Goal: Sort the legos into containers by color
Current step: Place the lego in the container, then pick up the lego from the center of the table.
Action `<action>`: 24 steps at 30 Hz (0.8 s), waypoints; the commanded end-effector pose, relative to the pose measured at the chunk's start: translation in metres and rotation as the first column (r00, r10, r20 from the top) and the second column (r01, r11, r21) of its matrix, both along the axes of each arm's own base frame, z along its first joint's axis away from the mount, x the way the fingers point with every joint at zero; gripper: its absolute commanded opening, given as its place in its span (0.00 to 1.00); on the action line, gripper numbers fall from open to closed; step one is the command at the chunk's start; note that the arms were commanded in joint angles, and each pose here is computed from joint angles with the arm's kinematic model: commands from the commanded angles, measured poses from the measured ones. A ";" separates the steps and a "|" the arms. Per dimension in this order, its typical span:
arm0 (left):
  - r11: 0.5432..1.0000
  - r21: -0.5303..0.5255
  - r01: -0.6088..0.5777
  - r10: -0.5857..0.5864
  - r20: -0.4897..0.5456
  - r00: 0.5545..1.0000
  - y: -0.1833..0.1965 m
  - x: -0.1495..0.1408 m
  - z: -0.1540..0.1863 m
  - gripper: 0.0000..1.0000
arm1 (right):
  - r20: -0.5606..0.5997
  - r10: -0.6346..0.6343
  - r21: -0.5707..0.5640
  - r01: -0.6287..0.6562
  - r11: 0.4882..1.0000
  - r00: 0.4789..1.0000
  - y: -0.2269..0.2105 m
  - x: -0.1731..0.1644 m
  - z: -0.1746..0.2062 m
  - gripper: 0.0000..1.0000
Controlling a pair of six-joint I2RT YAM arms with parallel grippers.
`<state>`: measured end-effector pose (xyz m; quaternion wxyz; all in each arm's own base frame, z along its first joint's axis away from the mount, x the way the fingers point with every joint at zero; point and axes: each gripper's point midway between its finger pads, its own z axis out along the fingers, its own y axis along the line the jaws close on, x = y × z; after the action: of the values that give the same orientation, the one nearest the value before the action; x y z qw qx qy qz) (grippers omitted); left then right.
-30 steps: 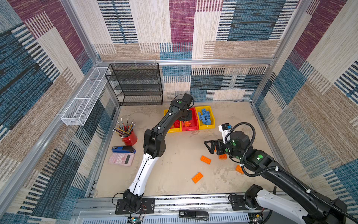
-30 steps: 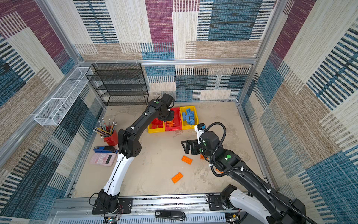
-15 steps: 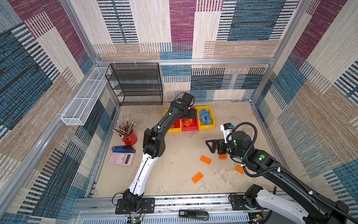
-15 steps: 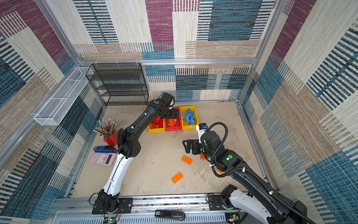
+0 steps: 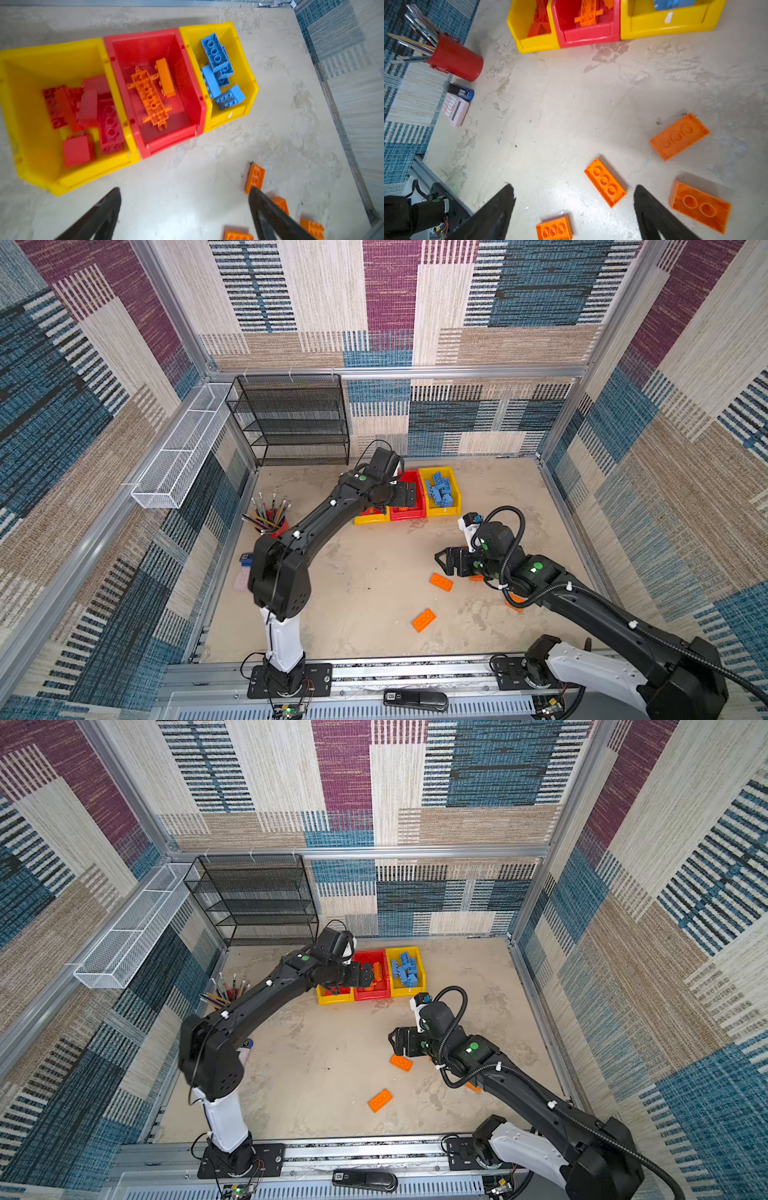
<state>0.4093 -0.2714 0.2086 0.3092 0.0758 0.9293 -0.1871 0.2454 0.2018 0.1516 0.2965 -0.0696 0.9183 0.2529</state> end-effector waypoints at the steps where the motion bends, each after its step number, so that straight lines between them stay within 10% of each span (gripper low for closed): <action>1: 0.996 -0.070 -0.058 0.065 0.098 0.993 0.020 -0.016 0.016 0.99 | -0.001 0.013 0.024 -0.013 1.000 1.000 0.010 0.006 -0.004 0.88; 10: 0.981 -0.060 -0.182 0.189 0.135 0.973 0.100 -0.103 -0.009 0.99 | -0.099 -0.002 -0.060 -0.004 0.998 0.995 0.005 0.002 -0.053 0.79; 24: 0.976 0.001 -0.216 0.215 0.128 0.968 0.131 -0.136 -0.029 0.99 | -0.124 -0.017 -0.144 -0.001 0.990 0.992 0.001 0.007 -0.099 0.78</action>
<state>0.2776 -0.1485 0.1848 0.3872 -0.0105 0.9082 -0.1583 0.2399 0.1987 0.0484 0.2086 -0.0635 0.9569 0.1921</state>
